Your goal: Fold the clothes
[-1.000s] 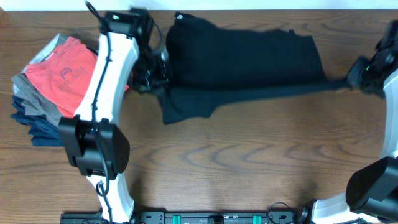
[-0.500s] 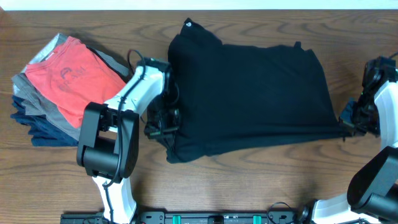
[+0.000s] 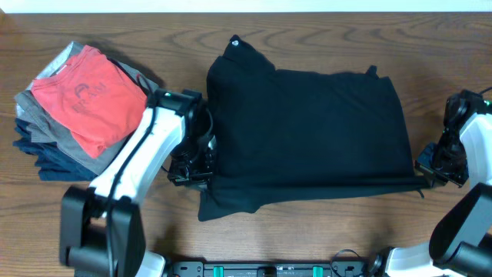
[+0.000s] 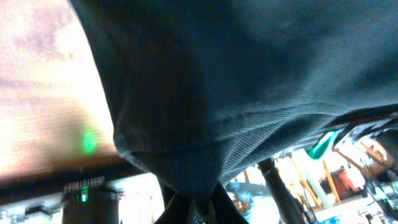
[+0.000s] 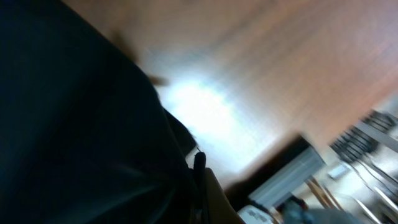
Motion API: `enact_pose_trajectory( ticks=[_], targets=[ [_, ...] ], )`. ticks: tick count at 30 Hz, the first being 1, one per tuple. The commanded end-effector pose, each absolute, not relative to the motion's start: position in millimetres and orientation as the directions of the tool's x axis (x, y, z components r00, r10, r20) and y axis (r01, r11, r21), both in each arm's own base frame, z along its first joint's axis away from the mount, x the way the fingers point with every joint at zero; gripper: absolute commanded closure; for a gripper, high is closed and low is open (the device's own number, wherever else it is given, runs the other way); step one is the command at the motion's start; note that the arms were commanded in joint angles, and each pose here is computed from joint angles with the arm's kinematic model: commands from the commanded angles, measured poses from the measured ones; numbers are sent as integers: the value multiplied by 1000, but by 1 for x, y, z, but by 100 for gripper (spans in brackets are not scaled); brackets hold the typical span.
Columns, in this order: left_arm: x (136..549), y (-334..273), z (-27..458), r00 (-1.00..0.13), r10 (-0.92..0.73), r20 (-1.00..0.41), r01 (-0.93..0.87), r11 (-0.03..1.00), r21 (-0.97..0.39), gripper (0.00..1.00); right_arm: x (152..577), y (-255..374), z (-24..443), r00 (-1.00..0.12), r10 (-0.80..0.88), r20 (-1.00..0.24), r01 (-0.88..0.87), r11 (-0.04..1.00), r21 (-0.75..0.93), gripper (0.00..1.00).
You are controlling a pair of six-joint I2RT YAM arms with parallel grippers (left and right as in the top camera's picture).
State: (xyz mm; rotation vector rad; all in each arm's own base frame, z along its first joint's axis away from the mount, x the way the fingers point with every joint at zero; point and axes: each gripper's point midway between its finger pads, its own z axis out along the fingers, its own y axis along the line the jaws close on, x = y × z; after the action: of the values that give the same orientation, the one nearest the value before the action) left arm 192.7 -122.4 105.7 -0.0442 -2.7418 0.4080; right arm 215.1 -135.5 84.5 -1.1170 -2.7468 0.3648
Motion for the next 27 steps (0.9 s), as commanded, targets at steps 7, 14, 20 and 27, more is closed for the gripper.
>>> enact_pose_trajectory(
  ticks=[7, 14, 20, 27],
  targets=[
    [240, -129, 102, -990, 66, 125, 22, 945, -325, 94, 282, -127, 88, -726, 677, -121, 681, 732, 10, 99],
    [266, -121, 101, -999, 7, 44, -8, 945, -327, 94, 298, -133, 90, -716, 673, -186, 678, 734, 40, 99],
    [286, -111, 100, -997, -74, -11, -67, 949, -309, 94, 316, -129, 94, -718, 657, -227, 652, 750, 110, 99],
    [309, -117, 101, -992, -69, -101, -32, 943, -332, 93, 327, -121, 94, -734, 635, -240, 619, 771, 147, 98]
  ],
)
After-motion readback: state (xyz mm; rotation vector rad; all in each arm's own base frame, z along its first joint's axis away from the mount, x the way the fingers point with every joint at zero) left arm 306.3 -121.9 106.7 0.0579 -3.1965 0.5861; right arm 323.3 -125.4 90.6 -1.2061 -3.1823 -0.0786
